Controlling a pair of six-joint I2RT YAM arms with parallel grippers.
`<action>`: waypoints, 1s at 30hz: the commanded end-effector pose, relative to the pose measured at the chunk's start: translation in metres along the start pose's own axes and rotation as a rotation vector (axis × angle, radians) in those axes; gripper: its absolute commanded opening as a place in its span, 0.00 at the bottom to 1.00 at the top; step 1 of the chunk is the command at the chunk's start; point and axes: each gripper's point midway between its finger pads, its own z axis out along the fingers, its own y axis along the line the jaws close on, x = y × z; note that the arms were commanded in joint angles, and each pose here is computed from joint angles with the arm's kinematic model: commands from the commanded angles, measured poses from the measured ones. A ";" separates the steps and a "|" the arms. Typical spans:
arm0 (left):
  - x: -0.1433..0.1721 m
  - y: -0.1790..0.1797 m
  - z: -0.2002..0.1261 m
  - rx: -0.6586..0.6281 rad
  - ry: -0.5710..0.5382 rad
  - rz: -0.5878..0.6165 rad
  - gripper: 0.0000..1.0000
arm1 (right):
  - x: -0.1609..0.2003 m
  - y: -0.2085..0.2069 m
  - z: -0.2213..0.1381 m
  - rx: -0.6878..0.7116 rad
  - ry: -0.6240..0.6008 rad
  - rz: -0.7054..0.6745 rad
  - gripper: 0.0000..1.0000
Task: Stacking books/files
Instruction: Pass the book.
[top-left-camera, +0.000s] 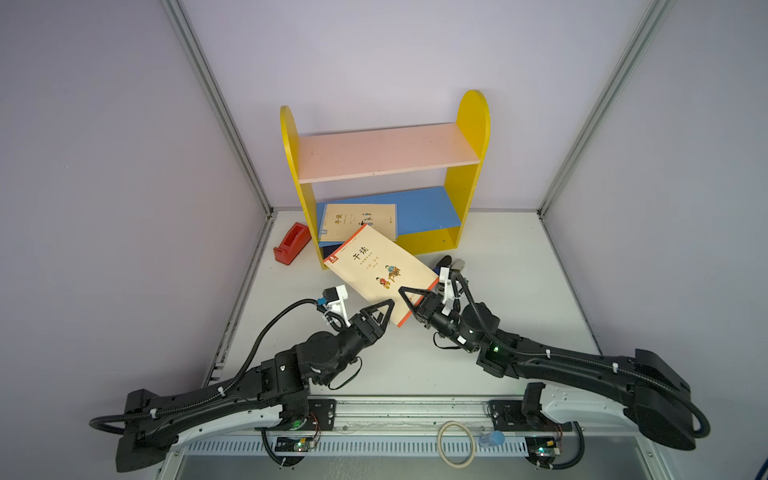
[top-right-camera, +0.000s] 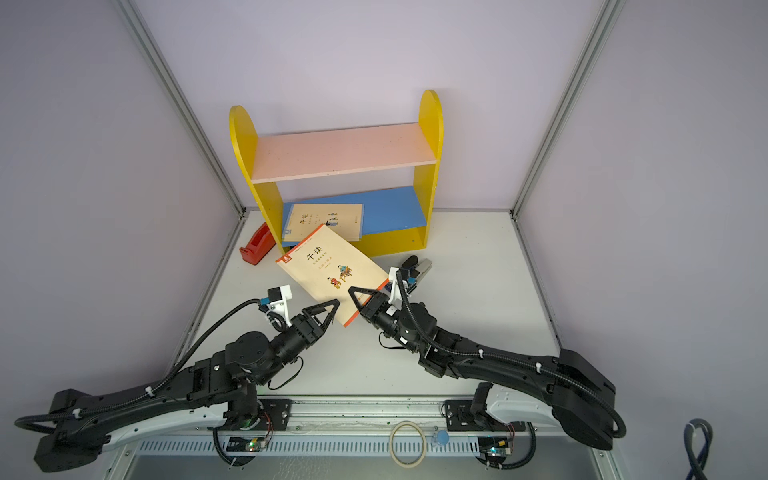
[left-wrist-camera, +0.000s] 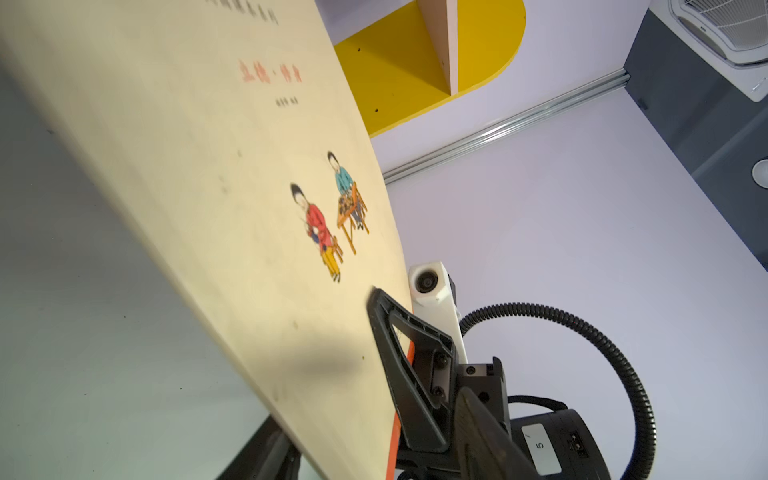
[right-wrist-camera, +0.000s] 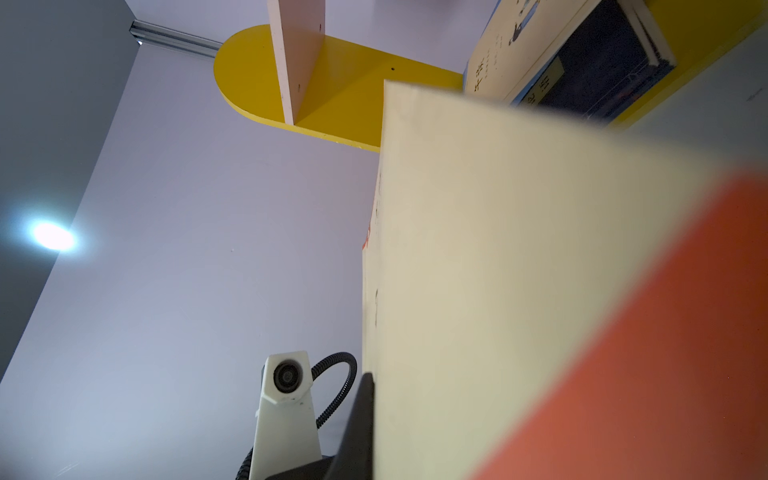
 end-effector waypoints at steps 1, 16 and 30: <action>-0.021 0.013 -0.003 -0.087 -0.041 0.053 0.69 | 0.000 0.005 -0.008 -0.016 0.007 -0.024 0.00; -0.050 0.018 0.018 0.012 0.032 -0.005 0.51 | -0.002 0.002 -0.043 -0.048 0.013 0.003 0.00; -0.062 0.016 0.020 0.037 -0.029 -0.068 0.00 | -0.002 0.010 -0.045 -0.060 0.014 0.007 0.25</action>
